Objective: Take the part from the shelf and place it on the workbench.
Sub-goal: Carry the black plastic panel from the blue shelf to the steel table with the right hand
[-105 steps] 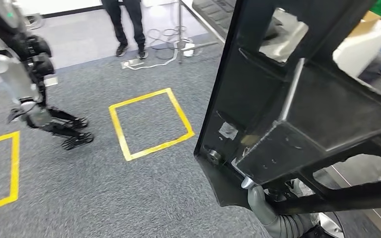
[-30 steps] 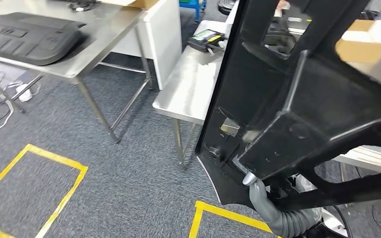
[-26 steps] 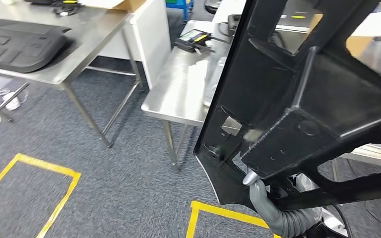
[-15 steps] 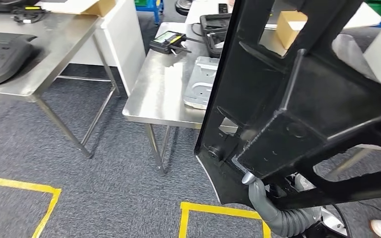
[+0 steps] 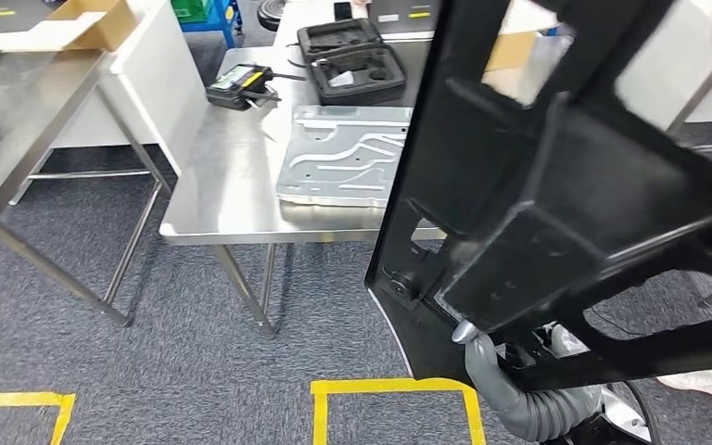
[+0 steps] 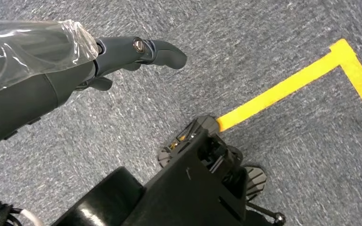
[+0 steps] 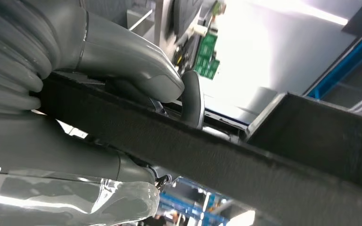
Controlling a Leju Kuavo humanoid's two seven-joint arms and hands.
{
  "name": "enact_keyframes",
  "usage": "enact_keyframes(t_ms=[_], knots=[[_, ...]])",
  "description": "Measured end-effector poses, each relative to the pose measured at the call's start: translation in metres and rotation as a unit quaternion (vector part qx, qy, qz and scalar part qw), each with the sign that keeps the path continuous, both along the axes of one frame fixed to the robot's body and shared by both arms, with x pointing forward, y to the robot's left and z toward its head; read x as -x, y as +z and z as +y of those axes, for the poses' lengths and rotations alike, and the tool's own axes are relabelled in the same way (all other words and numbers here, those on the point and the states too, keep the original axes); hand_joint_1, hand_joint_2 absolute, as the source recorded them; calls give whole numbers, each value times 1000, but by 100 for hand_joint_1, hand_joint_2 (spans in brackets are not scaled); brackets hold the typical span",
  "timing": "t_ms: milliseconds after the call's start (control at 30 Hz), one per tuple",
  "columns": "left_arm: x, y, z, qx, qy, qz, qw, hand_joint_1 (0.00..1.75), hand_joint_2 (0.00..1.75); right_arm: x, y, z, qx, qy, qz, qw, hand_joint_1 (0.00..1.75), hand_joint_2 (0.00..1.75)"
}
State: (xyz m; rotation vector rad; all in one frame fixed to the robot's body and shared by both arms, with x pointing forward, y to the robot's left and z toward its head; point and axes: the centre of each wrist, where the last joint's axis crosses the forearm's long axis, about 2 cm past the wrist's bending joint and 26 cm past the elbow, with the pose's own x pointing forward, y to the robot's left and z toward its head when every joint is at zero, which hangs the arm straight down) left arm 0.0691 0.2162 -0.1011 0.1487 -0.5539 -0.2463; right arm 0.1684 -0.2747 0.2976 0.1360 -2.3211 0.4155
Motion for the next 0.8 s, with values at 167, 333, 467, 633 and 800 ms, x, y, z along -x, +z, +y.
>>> enact_keyframes(t_ms=[167,333,467,633,800], knots=[[2,0,0,1,0,4,1000,0,175,0,0,0,2,-5,-5,1000,175,175],[1,0,1,1,0,4,1000,0,175,0,0,0,4,-8,-8,1000,175,175],[0,0,2,0,1,4,1000,0,175,0,0,0,6,-11,-9,1000,175,175],[1,0,1,1,0,4,1000,0,175,0,0,0,7,-11,-11,1000,175,175],[2,0,0,2,0,6,1000,0,175,0,0,0,7,-12,-9,1000,175,175]])
